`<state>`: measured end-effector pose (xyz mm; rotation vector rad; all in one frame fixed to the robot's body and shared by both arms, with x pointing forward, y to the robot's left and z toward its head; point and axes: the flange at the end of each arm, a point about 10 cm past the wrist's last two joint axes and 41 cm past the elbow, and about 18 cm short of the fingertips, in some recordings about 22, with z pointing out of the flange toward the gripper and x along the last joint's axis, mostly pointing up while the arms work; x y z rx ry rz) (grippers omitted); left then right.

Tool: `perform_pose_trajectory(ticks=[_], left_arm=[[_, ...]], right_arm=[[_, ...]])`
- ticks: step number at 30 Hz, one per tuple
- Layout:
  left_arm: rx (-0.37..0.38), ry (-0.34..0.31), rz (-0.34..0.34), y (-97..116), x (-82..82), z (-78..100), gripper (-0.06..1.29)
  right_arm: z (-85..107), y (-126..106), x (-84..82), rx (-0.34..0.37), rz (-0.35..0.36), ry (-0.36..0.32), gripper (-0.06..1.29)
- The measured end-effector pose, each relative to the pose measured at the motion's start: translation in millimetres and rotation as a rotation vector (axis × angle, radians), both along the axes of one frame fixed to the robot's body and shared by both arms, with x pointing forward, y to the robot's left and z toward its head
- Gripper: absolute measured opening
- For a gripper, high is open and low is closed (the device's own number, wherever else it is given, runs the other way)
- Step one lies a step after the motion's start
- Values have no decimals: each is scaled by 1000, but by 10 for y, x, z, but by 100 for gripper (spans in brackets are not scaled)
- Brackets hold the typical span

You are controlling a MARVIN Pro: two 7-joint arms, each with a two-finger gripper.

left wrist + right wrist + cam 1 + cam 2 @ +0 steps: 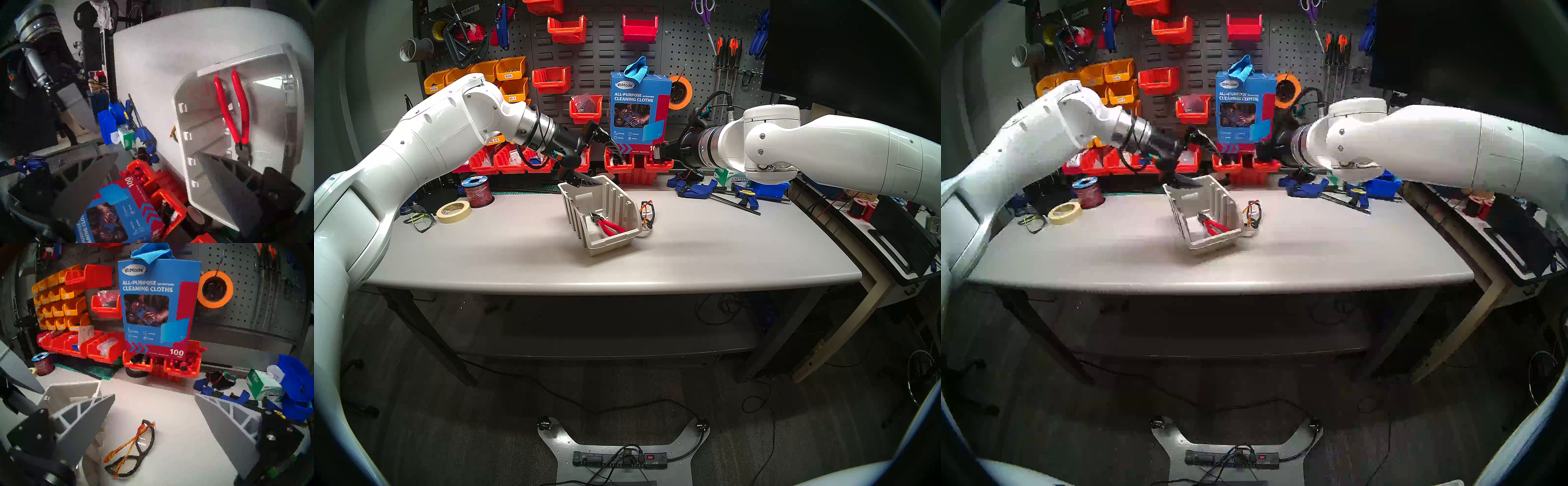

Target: Take out tools from the storage box

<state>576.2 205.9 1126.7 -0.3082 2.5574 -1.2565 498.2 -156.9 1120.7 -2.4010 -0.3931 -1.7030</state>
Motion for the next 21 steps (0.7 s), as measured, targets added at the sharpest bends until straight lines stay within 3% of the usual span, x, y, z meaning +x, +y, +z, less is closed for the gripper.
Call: perform_pose_trajectory(ticks=[5, 15, 16, 17, 18, 19, 21], left_arm=[[63, 35, 6, -56, 45, -120, 126], [84, 41, 6, -199, 116, -76, 124], [85, 41, 5, -226, 126, -65, 114], [85, 41, 5, -245, 133, -58, 85], [86, 41, 4, -257, 136, -54, 68], [87, 41, 3, -277, 144, -48, 40], [90, 42, 2, -319, 157, -41, 30]], right_arm=[[0, 0, 0, 0, 0, 0, 121], [0, 0, 0, 0, 0, 0, 121], [0, 0, 0, 0, 0, 0, 121], [0, 0, 0, 0, 0, 0, 121], [0, 0, 0, 0, 0, 0, 121], [0, -1, 1, 0, 0, 0, 121], [0, -1, 1, 0, 0, 0, 121]])
